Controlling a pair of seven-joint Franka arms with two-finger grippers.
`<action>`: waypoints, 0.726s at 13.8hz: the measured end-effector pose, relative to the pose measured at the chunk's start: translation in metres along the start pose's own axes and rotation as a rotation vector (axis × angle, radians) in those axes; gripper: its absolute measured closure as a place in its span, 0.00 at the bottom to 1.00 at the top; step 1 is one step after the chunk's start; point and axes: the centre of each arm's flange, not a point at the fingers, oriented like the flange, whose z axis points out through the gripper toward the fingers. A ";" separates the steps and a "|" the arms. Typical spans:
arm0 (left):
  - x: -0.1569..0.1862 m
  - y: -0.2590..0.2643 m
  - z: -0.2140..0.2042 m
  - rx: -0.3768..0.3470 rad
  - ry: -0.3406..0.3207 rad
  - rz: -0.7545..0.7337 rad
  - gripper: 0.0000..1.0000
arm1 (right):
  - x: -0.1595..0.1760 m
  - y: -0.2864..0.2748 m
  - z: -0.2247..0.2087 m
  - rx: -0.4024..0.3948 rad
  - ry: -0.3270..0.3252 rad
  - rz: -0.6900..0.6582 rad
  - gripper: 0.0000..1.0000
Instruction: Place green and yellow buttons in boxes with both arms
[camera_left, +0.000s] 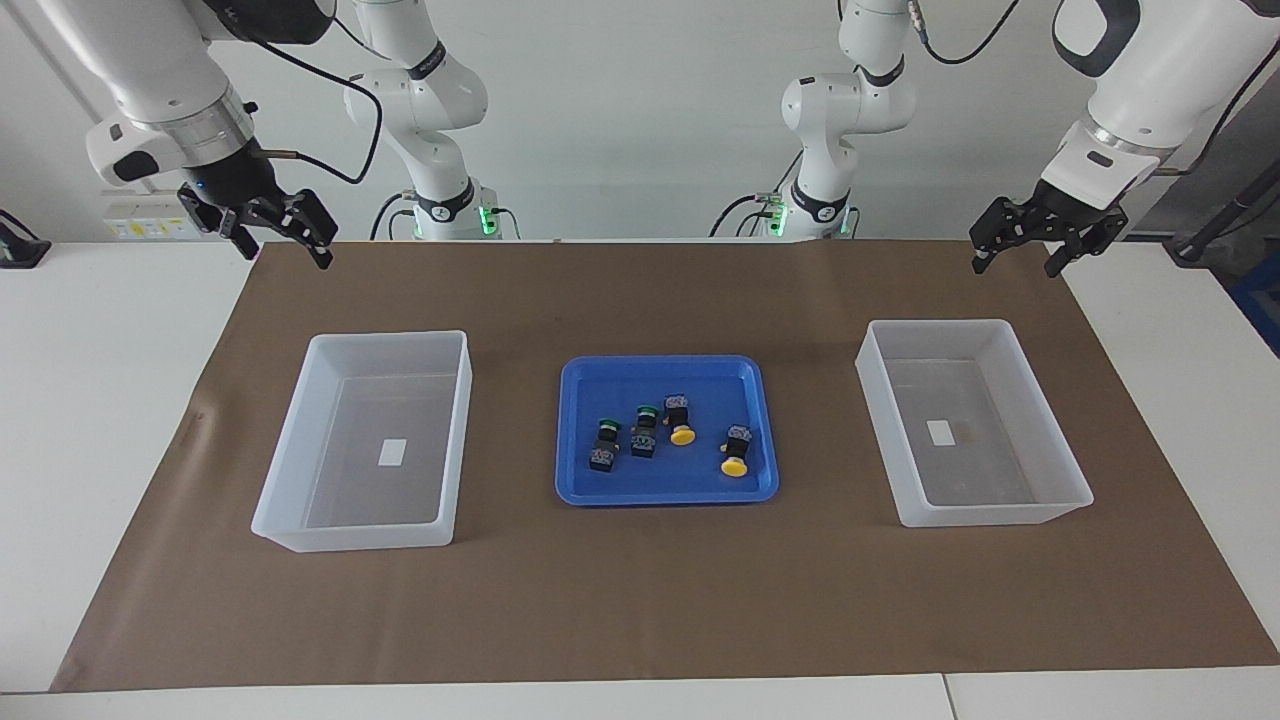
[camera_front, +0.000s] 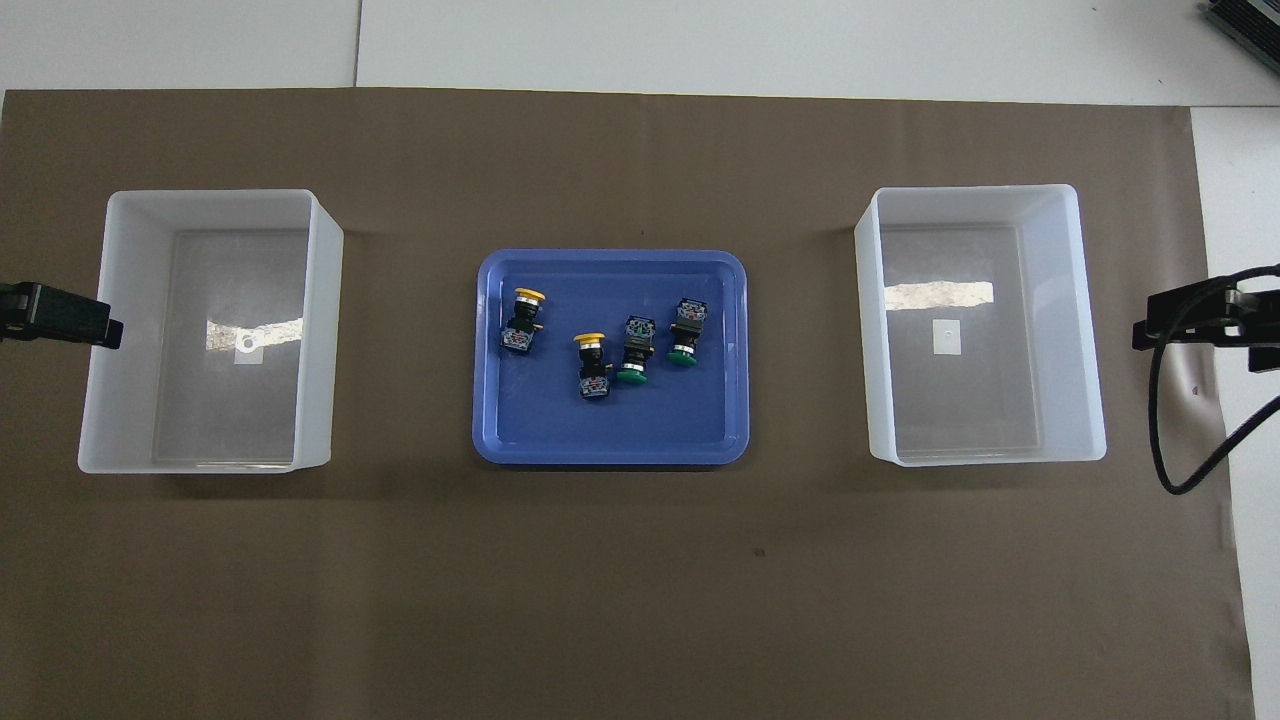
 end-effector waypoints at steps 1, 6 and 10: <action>0.000 0.000 0.000 0.000 0.000 0.000 0.00 | 0.000 0.000 0.001 0.000 -0.002 0.000 0.00; 0.000 0.000 0.001 0.000 -0.001 -0.001 0.00 | -0.002 0.000 0.003 -0.011 -0.006 -0.022 0.00; 0.000 0.003 0.001 0.000 -0.003 0.006 0.00 | -0.003 0.000 0.003 -0.011 -0.006 -0.025 0.00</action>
